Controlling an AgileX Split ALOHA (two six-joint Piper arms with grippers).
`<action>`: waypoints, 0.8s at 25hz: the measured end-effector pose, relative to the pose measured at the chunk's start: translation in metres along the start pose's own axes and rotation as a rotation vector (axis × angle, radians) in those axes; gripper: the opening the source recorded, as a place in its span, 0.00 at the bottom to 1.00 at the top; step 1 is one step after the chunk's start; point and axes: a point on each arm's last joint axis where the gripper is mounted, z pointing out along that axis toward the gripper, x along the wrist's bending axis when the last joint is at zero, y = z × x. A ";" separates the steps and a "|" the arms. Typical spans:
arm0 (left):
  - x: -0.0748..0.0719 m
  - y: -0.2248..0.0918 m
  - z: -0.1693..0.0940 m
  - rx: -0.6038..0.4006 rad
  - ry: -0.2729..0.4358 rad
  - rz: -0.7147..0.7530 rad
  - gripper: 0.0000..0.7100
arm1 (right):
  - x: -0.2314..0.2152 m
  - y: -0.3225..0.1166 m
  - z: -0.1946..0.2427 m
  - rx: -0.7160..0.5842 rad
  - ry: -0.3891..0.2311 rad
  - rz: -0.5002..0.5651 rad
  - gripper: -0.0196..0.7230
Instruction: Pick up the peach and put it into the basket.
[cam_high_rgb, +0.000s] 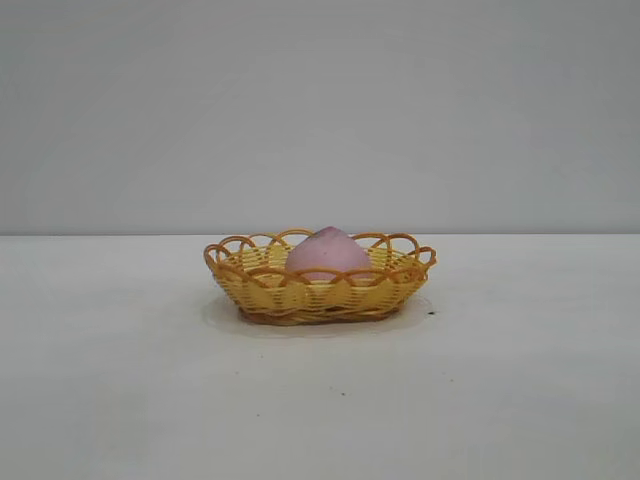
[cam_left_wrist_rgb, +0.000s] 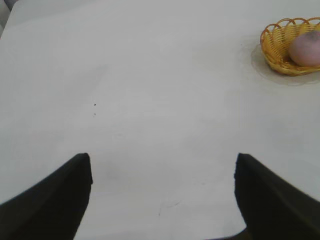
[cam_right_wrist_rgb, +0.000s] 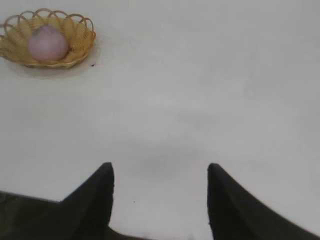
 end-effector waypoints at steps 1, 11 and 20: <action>0.000 0.000 0.000 0.000 0.000 0.000 0.73 | 0.001 -0.002 -0.002 -0.021 -0.002 -0.003 0.49; 0.000 0.000 0.000 0.000 0.000 0.000 0.73 | 0.002 -0.003 -0.005 -0.041 0.001 -0.005 0.49; 0.000 0.000 0.000 0.000 0.000 0.000 0.73 | 0.002 -0.003 -0.005 -0.041 0.001 -0.005 0.49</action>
